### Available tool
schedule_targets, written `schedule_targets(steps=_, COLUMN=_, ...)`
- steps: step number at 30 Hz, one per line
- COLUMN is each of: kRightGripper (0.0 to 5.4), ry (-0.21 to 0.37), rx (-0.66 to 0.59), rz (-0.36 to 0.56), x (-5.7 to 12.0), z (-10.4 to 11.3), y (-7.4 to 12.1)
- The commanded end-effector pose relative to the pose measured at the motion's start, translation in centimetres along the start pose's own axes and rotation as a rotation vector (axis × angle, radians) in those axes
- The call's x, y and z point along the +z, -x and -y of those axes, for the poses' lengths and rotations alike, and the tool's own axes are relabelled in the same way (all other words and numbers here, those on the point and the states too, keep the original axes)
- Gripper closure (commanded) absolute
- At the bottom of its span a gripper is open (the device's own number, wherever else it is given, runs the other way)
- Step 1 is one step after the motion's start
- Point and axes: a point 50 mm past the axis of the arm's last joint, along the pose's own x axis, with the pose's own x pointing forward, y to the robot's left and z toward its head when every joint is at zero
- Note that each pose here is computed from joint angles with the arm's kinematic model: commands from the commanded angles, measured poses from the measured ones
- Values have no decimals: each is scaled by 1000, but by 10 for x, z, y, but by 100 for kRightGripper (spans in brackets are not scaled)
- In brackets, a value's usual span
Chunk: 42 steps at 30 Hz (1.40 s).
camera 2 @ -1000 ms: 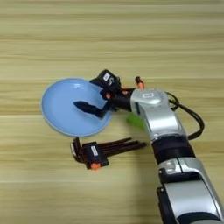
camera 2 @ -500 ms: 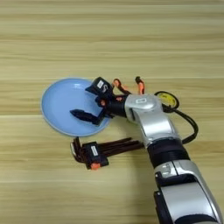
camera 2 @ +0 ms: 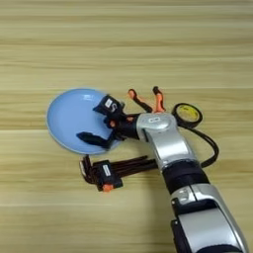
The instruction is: Move the objects on the table
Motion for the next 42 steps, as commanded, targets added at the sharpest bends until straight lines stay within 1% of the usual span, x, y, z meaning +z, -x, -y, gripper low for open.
schedule_targets(steps=1, kRightGripper=3, ry=105, rx=-44, rz=55, x=29, z=13, y=6)
schedule_targets(steps=9, kRightGripper=3, ry=109, rx=-1, rz=26, x=23, z=7, y=3)
schedule_targets(steps=22, kRightGripper=3, ry=107, rx=22, rz=4, x=19, z=4, y=1)
schedule_targets(steps=31, kRightGripper=3, ry=107, rx=20, rz=-8, x=17, z=4, y=0)
schedule_targets(steps=42, kRightGripper=3, ry=98, rx=-24, rz=-50, x=11, z=9, y=-2)
